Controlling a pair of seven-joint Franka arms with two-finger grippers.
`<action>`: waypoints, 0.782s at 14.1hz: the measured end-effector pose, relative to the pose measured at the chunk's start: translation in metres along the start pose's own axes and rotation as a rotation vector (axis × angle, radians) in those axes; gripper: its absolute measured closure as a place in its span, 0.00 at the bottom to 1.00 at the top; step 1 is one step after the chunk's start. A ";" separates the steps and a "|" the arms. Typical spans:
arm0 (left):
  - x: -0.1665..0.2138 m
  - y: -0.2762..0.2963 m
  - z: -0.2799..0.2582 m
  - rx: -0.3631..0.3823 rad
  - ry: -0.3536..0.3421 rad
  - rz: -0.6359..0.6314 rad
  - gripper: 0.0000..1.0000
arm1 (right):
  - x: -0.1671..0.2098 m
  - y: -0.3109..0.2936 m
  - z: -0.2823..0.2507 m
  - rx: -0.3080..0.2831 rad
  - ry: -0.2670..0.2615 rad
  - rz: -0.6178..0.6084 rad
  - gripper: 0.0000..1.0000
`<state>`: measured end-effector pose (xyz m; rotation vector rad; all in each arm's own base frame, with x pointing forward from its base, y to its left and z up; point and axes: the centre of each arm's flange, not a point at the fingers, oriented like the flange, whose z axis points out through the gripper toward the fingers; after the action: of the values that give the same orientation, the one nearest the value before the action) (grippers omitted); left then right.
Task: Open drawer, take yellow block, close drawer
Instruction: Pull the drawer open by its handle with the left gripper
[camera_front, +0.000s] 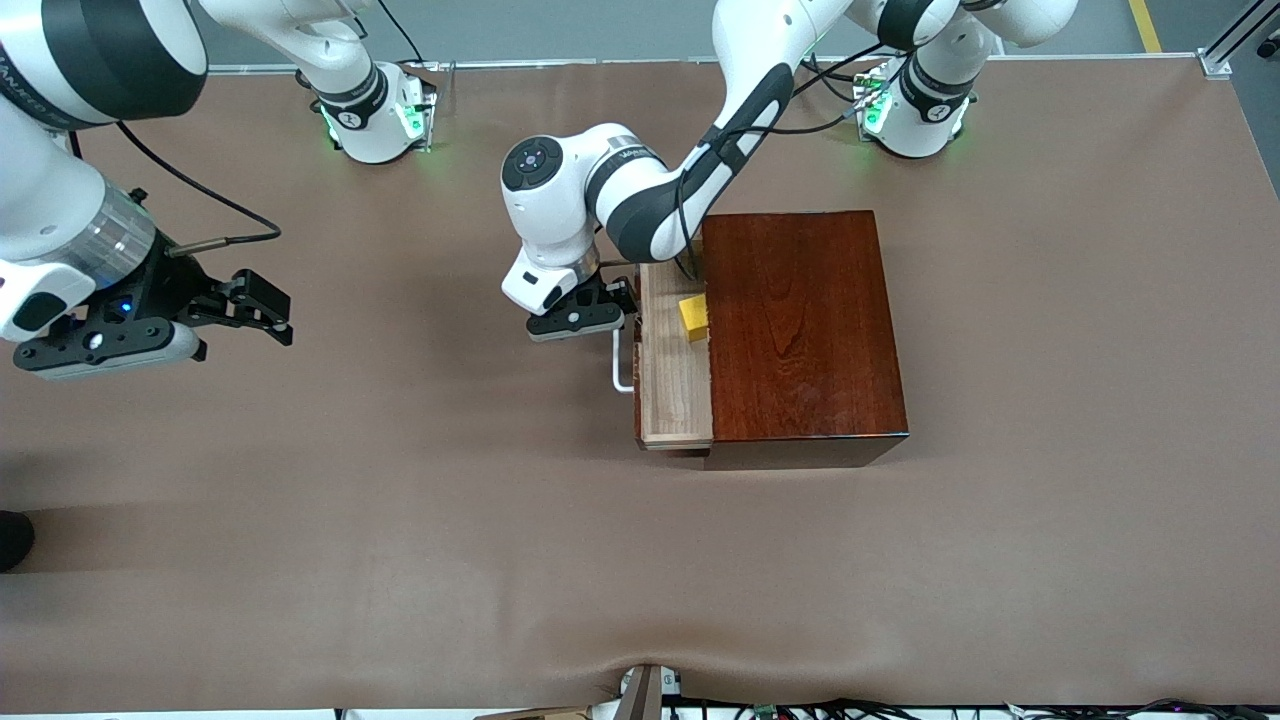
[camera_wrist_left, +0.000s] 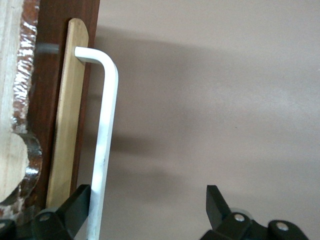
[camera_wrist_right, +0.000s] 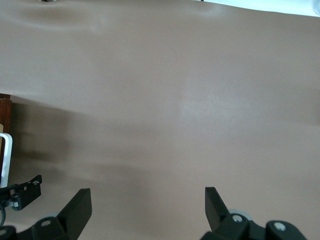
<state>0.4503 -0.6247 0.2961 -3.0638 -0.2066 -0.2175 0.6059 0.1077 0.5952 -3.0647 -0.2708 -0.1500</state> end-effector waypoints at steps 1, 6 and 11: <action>0.000 0.000 0.000 -0.001 -0.001 -0.003 0.00 | 0.001 0.000 0.002 0.000 -0.001 -0.014 0.00; 0.001 0.010 -0.005 -0.069 0.004 -0.025 0.00 | 0.006 -0.014 0.010 0.003 0.005 -0.076 0.00; -0.007 0.022 -0.008 -0.111 0.001 -0.027 0.00 | 0.006 -0.027 0.012 0.005 0.005 -0.105 0.00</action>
<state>0.4457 -0.6474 0.3018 -3.1723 -0.2448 -0.2394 0.6083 0.1357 0.5853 -3.0453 -0.4306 -0.1616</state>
